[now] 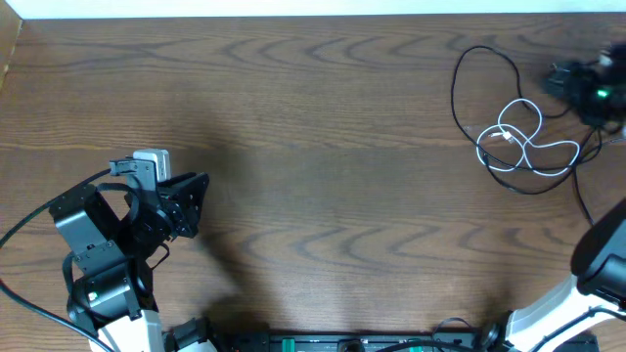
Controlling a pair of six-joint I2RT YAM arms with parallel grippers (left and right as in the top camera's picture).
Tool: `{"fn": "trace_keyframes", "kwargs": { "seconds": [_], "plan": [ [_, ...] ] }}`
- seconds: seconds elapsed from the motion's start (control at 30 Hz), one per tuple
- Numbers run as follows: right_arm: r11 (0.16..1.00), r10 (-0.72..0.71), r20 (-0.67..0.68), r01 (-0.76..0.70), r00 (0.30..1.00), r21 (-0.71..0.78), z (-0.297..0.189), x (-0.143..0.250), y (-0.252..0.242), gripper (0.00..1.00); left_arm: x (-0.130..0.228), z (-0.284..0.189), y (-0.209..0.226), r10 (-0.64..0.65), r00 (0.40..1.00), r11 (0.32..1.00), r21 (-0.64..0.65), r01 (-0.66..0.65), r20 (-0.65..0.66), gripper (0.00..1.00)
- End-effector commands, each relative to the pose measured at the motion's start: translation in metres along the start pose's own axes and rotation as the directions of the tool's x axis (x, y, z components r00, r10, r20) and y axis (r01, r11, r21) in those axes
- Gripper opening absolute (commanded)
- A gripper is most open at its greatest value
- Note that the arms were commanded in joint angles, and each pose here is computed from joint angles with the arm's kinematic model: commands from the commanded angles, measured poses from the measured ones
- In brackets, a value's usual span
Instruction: Untangle cables
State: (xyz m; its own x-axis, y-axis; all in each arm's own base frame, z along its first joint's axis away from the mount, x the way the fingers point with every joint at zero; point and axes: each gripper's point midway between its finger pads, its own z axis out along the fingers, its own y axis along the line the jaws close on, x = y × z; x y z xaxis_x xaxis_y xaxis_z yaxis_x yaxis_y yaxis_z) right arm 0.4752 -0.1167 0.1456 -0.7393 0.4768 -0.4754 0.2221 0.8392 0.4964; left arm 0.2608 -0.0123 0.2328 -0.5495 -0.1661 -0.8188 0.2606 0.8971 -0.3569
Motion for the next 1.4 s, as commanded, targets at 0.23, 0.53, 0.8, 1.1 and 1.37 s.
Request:
{"fn": "trace_keyframes", "kwargs": {
  "seconds": [0.23, 0.53, 0.8, 1.1, 1.37],
  "plan": [
    [0.882, -0.437, -0.165, 0.457, 0.884, 0.113, 0.051, 0.063, 0.092, 0.34, -0.001, -0.001, -0.003, -0.005, 1.0, 1.0, 0.013, 0.005, 0.001, 0.24],
    [0.83, -0.528, -0.218, 0.554, 0.821, 0.073, 0.067, 0.101, 0.136, 0.02, 0.002, -0.001, -0.003, -0.016, 1.0, 1.0, 0.014, 0.016, -0.01, 0.24],
    [0.856, -0.359, -0.299, 0.439, 0.884, 0.273, 0.096, 0.129, 0.083, 0.39, 0.004, -0.001, -0.003, -0.023, 1.0, 1.0, 0.015, 0.023, -0.018, 0.24],
    [0.776, -0.436, -0.347, 0.542, 0.83, 0.322, 0.114, 0.128, 0.056, 0.72, 0.005, -0.001, -0.003, -0.025, 0.999, 1.0, 0.015, 0.026, -0.02, 0.24],
    [0.741, -0.409, -0.4, 0.554, 0.82, 0.379, 0.135, 0.138, 0.023, 0.62, 0.005, -0.001, -0.003, -0.026, 0.999, 1.0, 0.015, 0.026, -0.021, 0.24]
  ]
}}
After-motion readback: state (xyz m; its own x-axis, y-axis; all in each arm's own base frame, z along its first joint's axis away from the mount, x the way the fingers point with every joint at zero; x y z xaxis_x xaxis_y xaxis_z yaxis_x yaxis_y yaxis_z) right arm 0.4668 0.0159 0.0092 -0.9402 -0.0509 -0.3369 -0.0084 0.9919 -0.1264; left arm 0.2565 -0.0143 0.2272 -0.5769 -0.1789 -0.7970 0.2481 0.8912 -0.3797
